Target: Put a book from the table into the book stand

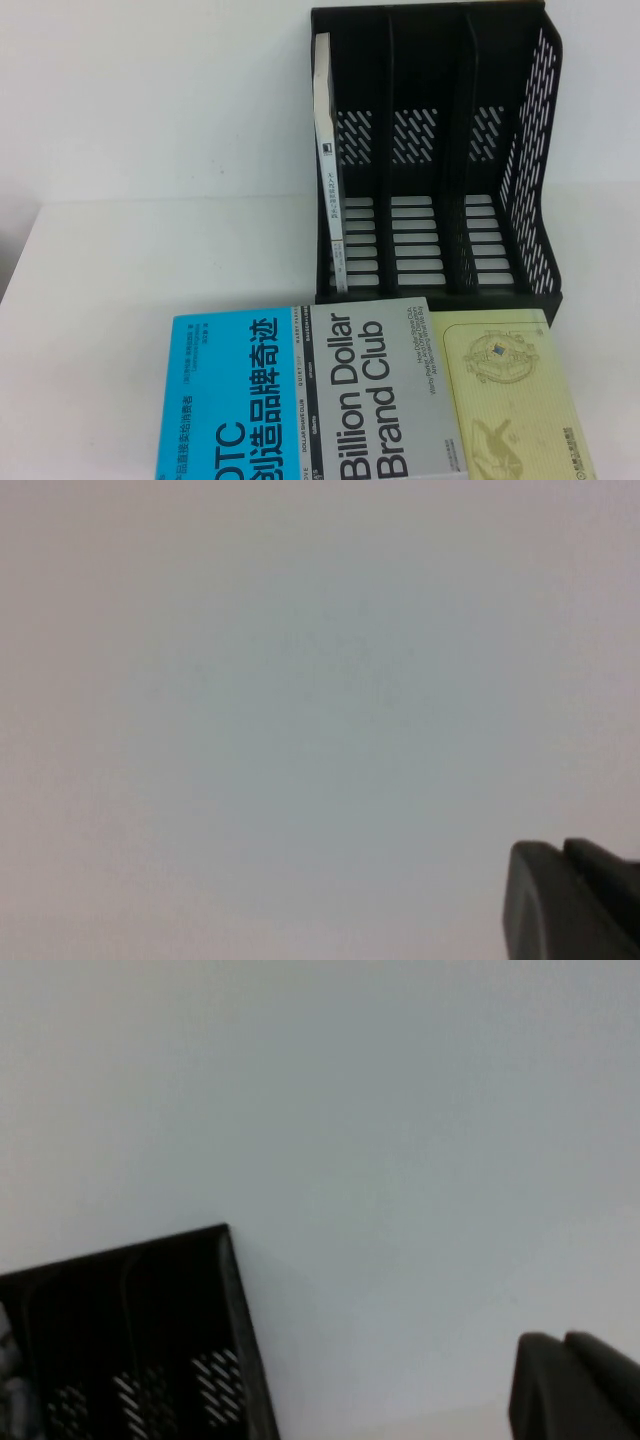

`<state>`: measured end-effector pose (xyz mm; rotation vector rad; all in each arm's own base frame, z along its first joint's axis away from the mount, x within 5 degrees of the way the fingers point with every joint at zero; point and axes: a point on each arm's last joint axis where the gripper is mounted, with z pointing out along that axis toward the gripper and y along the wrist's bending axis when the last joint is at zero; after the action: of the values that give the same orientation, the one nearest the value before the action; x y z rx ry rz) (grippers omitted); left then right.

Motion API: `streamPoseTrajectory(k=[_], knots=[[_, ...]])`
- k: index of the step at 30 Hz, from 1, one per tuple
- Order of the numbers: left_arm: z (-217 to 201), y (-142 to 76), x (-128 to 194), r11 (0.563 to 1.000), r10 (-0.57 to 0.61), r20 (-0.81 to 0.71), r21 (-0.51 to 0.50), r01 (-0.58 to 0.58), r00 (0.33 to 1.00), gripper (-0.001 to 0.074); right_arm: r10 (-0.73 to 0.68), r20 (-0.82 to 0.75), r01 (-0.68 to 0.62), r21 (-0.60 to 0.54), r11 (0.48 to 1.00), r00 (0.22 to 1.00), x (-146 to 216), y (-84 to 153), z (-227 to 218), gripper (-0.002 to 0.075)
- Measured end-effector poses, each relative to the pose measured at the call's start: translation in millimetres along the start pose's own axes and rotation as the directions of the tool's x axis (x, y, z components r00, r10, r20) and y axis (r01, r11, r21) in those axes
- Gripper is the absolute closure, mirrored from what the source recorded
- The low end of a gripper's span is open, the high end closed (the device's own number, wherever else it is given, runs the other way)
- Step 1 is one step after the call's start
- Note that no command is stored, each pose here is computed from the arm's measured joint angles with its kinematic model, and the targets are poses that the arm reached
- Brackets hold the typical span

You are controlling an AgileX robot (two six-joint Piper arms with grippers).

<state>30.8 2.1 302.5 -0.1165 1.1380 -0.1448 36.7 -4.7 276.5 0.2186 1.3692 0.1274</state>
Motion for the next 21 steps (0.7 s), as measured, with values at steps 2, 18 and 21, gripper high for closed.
streamPoseTrajectory(k=[2,18,21], knots=[[6,-5,-9,0.999,0.029,-0.081,0.018,-0.028,0.996,0.0737,-0.005,-0.084,0.01,0.062,0.998,0.996,-18,0,-4,0.0729],[72,-22,25,0.983,-0.132,-0.772,-0.02,0.183,0.622,0.0737,0.009,-0.655,-0.011,0.001,1.0,0.756,-43,25,22,0.0729],[78,-25,31,0.964,-0.206,-0.786,-0.063,0.257,0.583,0.0737,-0.044,-0.712,-0.017,-0.078,0.997,0.701,-37,31,28,0.0729]])
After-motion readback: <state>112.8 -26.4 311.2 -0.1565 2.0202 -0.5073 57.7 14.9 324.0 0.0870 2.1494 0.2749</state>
